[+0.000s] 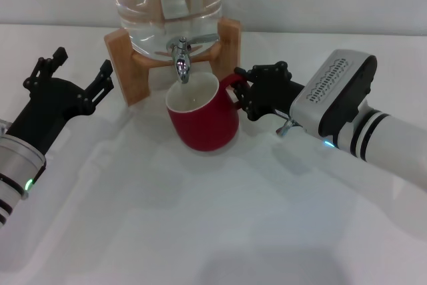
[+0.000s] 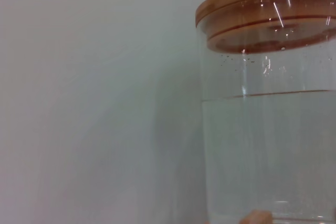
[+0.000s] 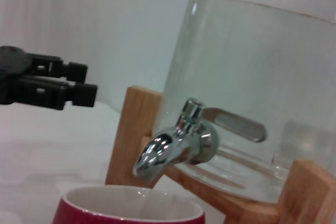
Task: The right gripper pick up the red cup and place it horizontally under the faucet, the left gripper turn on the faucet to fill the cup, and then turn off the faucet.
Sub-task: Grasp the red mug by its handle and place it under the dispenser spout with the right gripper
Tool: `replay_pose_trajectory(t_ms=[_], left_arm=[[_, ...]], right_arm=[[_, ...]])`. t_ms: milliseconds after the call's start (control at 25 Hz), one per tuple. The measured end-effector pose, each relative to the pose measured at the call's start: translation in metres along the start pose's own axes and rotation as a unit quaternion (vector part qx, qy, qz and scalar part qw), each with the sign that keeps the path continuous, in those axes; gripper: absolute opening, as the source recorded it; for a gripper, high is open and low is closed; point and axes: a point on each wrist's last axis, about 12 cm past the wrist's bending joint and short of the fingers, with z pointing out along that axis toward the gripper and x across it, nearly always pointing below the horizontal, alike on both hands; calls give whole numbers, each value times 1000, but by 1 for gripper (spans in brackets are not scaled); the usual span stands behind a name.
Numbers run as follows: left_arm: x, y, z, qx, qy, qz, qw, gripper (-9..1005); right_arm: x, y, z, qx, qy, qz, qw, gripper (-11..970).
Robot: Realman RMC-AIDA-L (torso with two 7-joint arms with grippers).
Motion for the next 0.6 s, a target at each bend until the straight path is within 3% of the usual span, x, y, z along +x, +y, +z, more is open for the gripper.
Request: replay_pose_trajectory(t_ms=[600], left_arm=[[0, -4, 4, 9, 2, 1, 1000, 875]], right_arm=[[3, -3, -1, 18, 11, 27, 999, 124]])
